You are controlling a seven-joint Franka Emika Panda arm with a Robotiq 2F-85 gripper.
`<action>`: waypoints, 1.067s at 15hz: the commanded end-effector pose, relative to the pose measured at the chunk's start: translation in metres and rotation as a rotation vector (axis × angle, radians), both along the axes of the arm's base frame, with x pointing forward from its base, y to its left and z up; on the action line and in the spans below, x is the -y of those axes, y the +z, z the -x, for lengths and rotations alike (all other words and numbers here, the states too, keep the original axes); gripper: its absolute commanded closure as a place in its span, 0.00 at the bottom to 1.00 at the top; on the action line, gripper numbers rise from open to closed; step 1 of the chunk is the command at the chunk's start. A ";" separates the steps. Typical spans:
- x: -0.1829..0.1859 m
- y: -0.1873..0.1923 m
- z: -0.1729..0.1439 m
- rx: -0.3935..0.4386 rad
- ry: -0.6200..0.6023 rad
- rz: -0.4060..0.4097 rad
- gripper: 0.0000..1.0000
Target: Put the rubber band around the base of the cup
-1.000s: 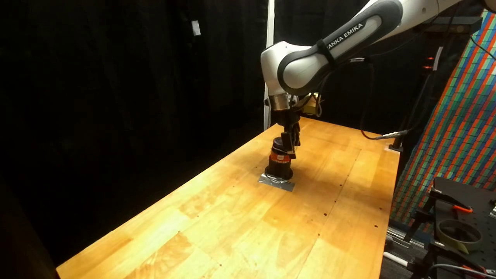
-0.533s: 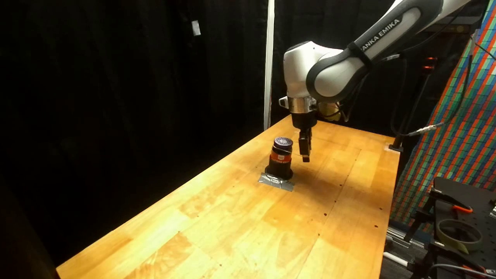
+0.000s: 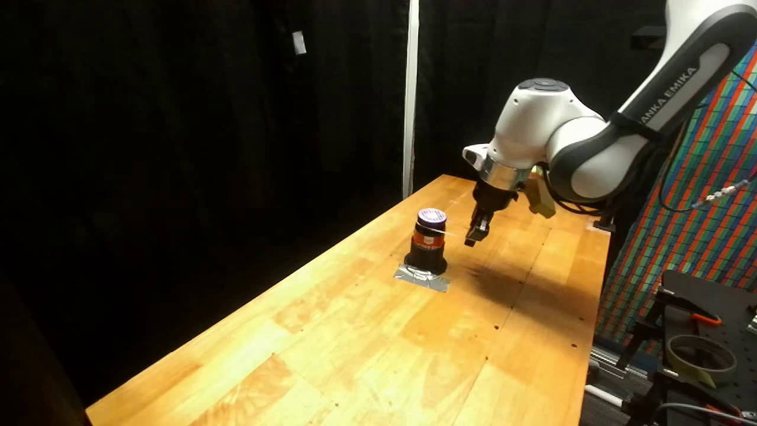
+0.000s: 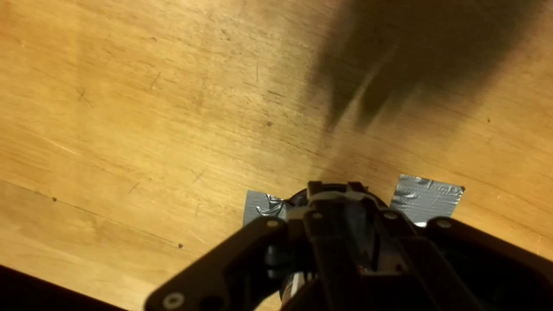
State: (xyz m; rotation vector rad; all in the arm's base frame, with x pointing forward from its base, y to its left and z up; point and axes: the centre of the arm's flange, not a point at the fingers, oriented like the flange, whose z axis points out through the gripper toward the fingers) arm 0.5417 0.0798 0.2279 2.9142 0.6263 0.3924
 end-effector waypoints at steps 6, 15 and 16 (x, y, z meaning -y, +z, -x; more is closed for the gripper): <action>0.025 -0.036 0.065 0.309 -0.114 -0.086 0.84; 0.001 -0.085 0.097 0.544 -0.116 -0.172 0.86; 0.000 -0.087 0.102 0.594 -0.120 -0.175 0.88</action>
